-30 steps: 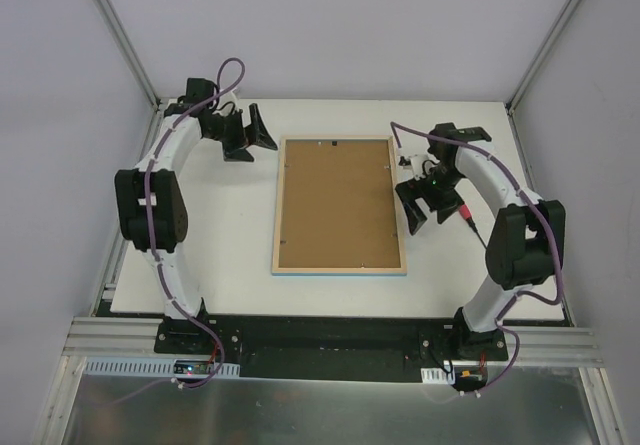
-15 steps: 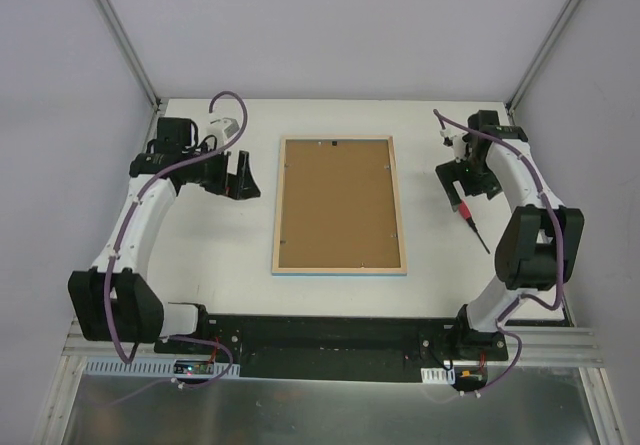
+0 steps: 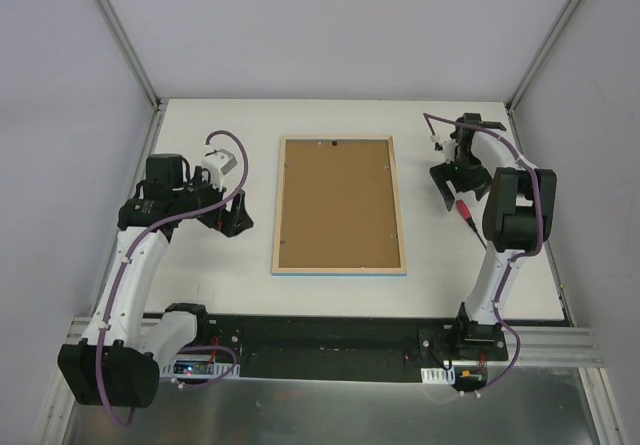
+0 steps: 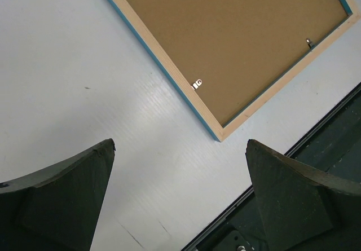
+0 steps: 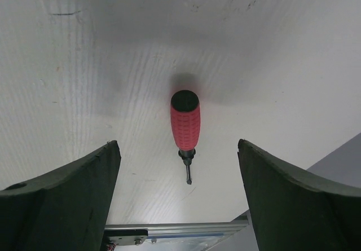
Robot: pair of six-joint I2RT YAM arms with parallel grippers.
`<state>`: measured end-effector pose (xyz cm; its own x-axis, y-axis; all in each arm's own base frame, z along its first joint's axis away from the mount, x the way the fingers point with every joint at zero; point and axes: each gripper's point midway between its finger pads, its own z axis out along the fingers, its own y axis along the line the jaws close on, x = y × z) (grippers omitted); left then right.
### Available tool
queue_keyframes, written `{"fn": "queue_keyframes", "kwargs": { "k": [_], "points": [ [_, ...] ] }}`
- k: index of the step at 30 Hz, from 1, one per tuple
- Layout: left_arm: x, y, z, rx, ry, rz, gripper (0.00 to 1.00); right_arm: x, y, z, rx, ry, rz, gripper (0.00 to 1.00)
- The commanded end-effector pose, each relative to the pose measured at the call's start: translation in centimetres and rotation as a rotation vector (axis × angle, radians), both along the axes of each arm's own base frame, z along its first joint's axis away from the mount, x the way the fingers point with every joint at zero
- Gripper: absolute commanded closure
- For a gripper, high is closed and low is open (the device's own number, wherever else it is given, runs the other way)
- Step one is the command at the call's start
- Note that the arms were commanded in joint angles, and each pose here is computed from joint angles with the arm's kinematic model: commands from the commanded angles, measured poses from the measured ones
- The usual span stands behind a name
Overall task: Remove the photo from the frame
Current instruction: Pick up the screwdriver from the center of the board.
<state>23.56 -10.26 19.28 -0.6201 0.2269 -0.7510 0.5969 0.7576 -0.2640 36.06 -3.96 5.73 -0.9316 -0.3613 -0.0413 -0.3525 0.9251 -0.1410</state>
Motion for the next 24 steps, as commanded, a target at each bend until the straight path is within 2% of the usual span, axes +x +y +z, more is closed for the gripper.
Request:
{"fn": "queue_keyframes", "kwargs": {
  "k": [1, 11, 24],
  "points": [
    [-1.1, -0.3, 0.4, -0.003, -0.057, -0.036, 0.01, 0.4, -0.3, -0.1, 0.017, 0.012, -0.016, 0.16],
    [-1.9, -0.7, -0.4, -0.02, -0.045, -0.068, 0.01, -0.6, -0.1, -2.5, 0.063, 0.097, -0.047, 0.35],
    [-2.3, -1.0, -0.9, -0.033, -0.033, -0.09, 0.01, -1.6, -1.4, -3.6, 0.036, 0.172, -0.081, 0.42]
  ]
}}
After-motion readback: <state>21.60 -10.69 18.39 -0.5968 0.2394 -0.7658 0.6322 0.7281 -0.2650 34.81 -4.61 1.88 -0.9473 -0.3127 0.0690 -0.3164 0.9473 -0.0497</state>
